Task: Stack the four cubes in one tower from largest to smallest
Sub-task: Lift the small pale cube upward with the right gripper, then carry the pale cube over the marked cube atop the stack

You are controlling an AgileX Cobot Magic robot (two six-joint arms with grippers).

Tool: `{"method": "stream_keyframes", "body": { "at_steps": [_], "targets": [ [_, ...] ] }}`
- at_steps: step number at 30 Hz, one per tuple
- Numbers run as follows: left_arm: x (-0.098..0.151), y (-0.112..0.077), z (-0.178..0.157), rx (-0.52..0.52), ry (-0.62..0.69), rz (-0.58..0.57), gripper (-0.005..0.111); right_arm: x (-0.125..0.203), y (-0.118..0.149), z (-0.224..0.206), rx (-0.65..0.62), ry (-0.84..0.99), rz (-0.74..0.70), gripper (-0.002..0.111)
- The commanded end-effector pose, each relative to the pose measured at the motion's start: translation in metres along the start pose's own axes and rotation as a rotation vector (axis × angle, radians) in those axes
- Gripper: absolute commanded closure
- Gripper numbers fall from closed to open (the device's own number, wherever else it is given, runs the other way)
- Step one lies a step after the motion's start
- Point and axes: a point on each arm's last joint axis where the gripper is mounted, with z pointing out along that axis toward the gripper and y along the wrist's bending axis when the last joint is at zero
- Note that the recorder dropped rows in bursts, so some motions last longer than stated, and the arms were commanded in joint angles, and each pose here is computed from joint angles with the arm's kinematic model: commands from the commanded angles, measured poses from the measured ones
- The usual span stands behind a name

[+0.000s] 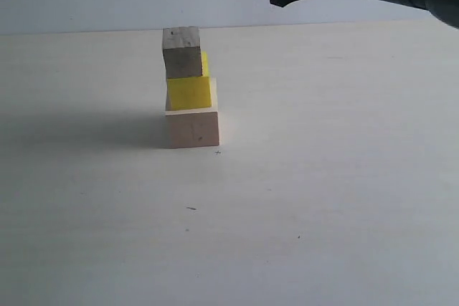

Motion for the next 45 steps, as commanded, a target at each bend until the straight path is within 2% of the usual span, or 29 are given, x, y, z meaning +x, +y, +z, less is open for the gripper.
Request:
{"method": "stream_keyframes", "body": {
  "at_steps": [1,5,11,15,18,22,27,40,45],
  "targets": [
    [0.001,-0.001,0.001,0.007,0.007,-0.016,0.107,0.001,0.001,0.005,-0.271,-0.093,-0.011,0.108],
    [0.001,-0.001,0.001,0.007,0.007,-0.006,0.107,0.006,-0.009,0.021,-0.3,-0.073,-0.044,0.108],
    [0.001,0.0,0.001,0.003,0.005,0.046,0.107,-0.009,-0.006,0.035,-0.513,-0.184,-0.071,0.108],
    [0.0,0.0,0.001,0.003,0.002,0.048,0.107,-0.012,-0.006,0.042,-0.641,-0.142,-0.183,0.108],
    [0.0,0.0,0.001,0.001,0.002,0.05,0.107,-0.014,-0.006,0.048,-0.709,-0.139,-0.201,0.108],
    [0.0,0.0,0.003,0.001,0.008,0.053,0.107,-0.012,-0.013,0.06,-0.705,-0.147,-0.21,0.108],
    [-0.001,-0.001,0.005,0.002,-0.001,0.055,0.107,0.006,-0.011,0.074,-0.722,-0.125,-0.159,0.108],
    [-0.002,-0.001,0.021,-0.002,0.048,0.06,0.107,0.005,0.034,0.093,-0.814,-0.15,-0.127,0.108],
    [-0.002,-0.001,0.021,-0.003,0.047,0.061,0.107,0.012,0.033,0.098,-0.808,-0.153,-0.1,0.108]
  ]
}}
